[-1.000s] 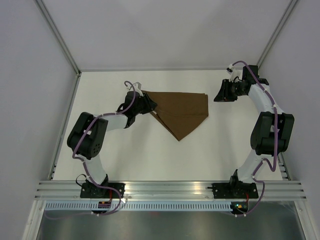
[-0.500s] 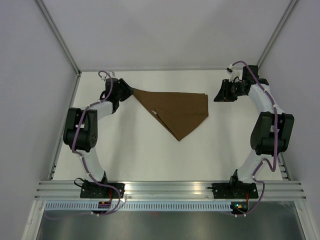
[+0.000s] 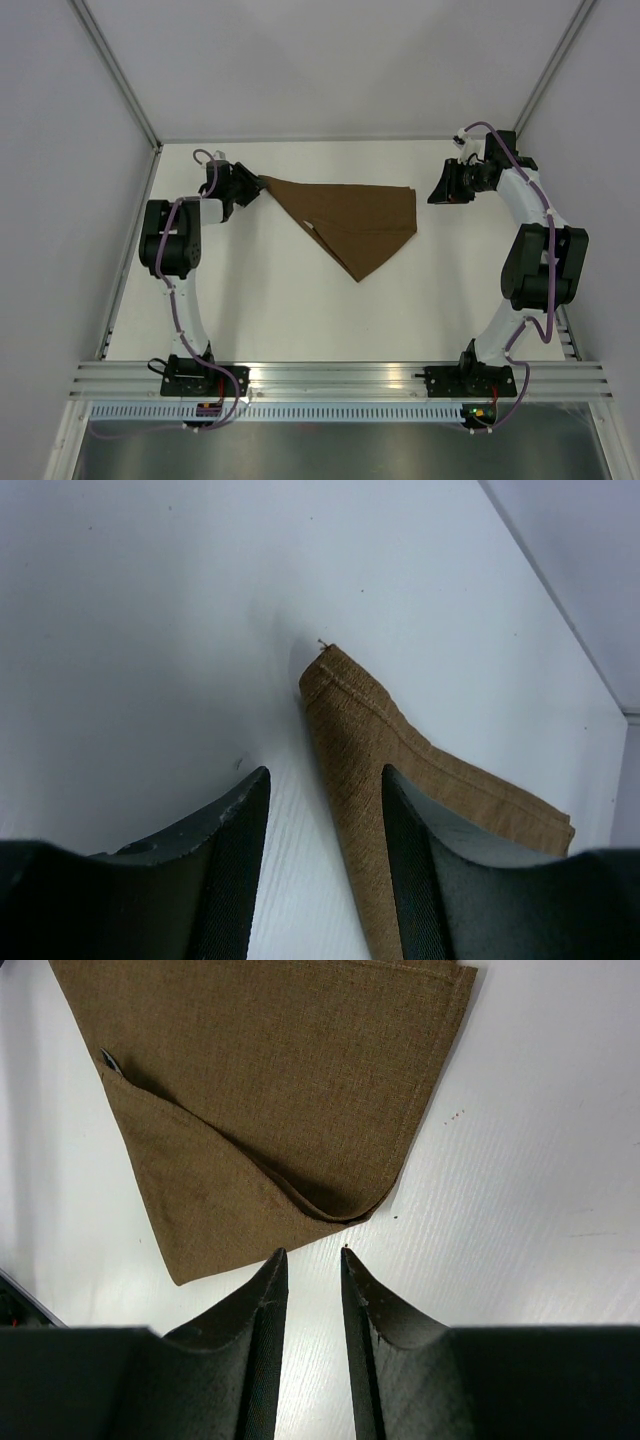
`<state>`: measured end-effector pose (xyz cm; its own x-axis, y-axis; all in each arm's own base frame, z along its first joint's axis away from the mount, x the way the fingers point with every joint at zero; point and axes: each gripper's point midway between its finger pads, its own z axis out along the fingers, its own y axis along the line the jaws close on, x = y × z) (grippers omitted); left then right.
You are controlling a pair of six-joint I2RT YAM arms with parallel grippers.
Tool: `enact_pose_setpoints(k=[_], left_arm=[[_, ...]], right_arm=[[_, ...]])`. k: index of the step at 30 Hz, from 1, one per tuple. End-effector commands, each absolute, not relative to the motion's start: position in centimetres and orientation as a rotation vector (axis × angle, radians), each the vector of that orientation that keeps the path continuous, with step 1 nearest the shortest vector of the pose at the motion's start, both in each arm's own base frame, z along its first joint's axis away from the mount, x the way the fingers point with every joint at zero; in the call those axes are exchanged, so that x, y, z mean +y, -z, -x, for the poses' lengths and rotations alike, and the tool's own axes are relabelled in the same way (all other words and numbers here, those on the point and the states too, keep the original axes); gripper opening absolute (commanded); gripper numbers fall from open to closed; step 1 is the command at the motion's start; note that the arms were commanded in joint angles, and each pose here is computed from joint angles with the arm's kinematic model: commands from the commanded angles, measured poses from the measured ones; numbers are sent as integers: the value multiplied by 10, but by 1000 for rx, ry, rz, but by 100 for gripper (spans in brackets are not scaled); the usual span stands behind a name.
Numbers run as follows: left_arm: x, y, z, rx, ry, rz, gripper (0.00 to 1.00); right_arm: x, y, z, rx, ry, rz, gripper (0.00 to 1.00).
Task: Fold the napkin, place the utensils inside, and roll it up
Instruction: Fold the napkin
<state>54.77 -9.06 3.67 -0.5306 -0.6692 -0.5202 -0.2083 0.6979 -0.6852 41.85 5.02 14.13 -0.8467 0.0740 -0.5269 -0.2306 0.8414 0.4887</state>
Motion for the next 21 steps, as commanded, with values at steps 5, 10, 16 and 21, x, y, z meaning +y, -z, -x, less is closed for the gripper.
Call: enact_pose_setpoints(k=[5,10,16,21], left_arm=[[-94,-48,-573,1982,840,741,51],[-97,-47,-582,1972,862,735,42],[-101,-50,-590,1955,891,711,27],[-110,-75,-590,1894,967,615,12]], right_arm=[[55,-146,-417,2455,-770,139,33],[55,-145,-418,2454,-772,139,33],[55,-144,-419,2456,-770,138,33],[56,-142,-418,2462,-773,138,32]])
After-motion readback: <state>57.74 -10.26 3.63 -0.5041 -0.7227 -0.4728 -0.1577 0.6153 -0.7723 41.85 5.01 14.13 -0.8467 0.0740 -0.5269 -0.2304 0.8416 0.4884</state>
